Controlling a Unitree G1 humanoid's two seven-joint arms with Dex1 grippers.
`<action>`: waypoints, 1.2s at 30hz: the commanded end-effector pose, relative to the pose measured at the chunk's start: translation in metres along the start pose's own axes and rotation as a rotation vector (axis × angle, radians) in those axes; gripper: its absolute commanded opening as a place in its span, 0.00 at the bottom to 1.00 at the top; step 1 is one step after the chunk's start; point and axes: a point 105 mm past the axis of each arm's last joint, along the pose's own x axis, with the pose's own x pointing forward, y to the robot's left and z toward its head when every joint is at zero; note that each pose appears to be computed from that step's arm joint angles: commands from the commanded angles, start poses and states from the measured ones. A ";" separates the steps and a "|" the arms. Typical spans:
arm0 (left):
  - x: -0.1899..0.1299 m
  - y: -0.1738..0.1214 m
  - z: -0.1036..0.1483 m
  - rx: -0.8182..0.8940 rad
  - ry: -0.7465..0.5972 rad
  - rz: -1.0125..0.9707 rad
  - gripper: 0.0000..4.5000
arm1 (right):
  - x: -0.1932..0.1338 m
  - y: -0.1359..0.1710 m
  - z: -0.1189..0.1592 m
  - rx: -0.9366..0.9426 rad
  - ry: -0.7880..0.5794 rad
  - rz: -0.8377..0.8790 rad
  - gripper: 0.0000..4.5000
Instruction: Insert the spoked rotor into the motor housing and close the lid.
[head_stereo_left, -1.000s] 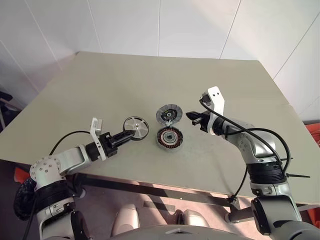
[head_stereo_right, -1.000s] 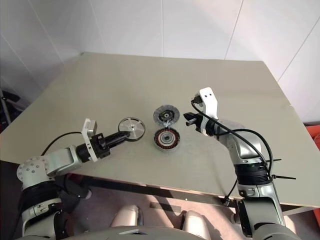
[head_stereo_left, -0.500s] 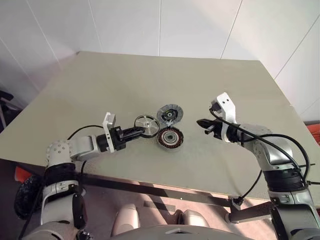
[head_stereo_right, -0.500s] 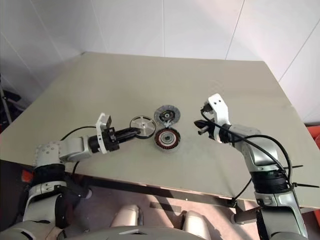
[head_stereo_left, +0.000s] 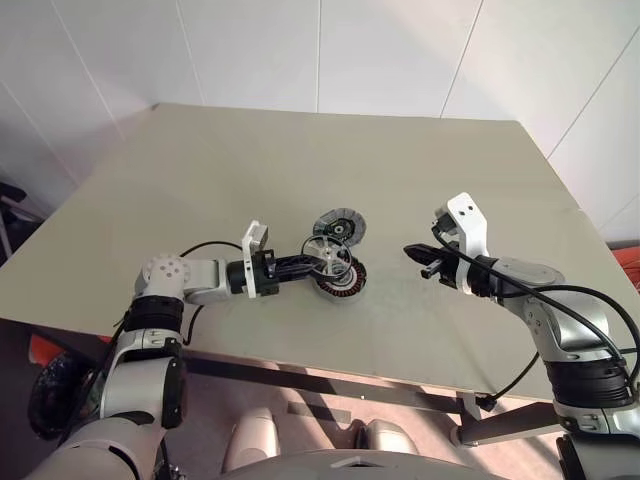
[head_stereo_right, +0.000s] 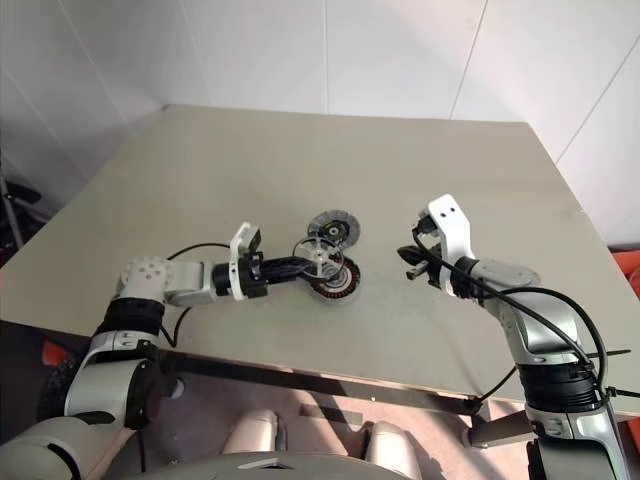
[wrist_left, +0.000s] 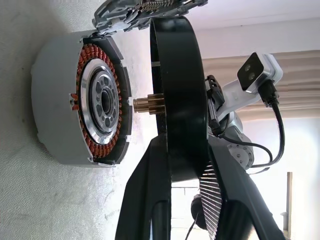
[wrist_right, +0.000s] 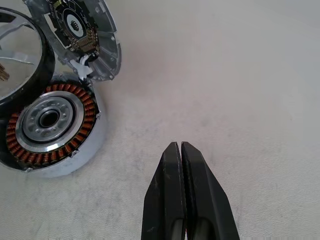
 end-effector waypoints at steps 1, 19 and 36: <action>0.009 -0.010 0.006 0.023 0.009 -0.044 0.10 | -0.006 0.003 0.019 -0.034 -0.069 -0.003 0.00; 0.030 -0.013 -0.002 0.003 0.032 -0.100 0.10 | -0.004 0.002 0.021 -0.033 -0.082 -0.018 0.00; 0.034 -0.002 -0.005 0.003 0.017 -0.047 0.10 | -0.002 -0.001 0.024 -0.027 -0.087 -0.032 0.00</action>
